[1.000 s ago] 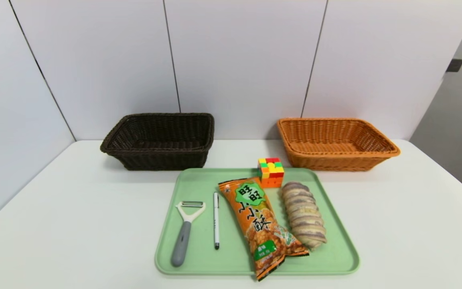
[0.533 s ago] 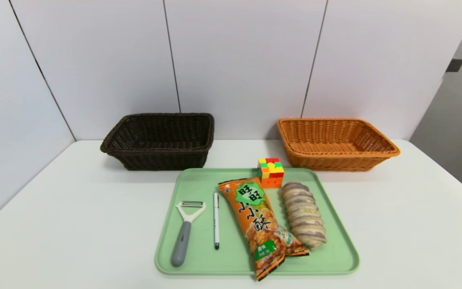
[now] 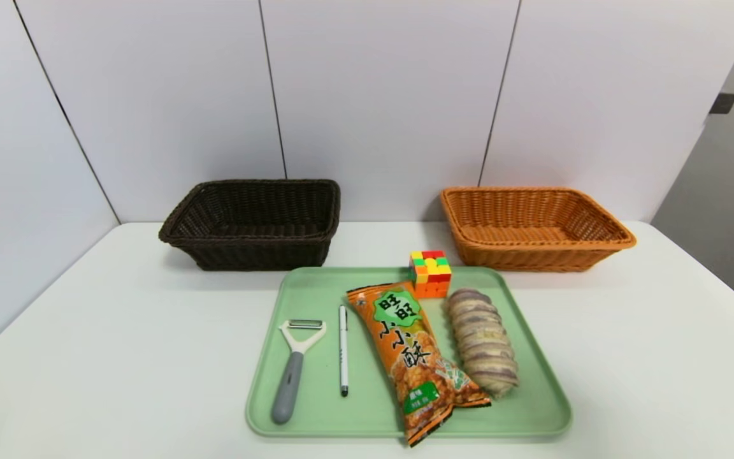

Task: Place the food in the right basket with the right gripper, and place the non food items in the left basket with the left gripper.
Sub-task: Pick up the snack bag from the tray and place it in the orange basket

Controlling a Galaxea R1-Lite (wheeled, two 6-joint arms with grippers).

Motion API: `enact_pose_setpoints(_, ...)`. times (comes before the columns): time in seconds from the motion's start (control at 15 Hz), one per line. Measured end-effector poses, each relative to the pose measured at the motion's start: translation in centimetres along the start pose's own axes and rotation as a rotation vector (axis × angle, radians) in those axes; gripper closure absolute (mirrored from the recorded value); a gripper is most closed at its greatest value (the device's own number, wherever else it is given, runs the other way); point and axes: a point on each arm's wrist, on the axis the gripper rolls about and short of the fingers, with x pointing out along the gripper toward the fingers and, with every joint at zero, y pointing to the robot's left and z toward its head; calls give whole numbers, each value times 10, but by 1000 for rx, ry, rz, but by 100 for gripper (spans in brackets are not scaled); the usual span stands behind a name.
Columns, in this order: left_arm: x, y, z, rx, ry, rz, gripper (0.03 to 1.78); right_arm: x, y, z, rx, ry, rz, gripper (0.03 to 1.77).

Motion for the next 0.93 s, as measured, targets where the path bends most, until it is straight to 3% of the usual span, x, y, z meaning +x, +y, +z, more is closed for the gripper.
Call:
enact_pose_setpoints(0.27, 21, 6, 58, -36, 255, -30, 12, 60, 40, 39, 84, 223, 143, 9)
enact_pose_setpoints(0.47, 52, 10, 77, -55, 422, -58, 12, 99, 81, 47, 44, 365, 173, 9)
enact_pose_setpoints(0.6, 71, 9, 84, -40, 454, -90, 12, 120, 102, 45, -5, 475, 171, 9)
enact_pose_setpoints(0.93, 108, -3, 100, -117, 397, -157, 12, 151, 142, 35, -94, 675, 162, 9)
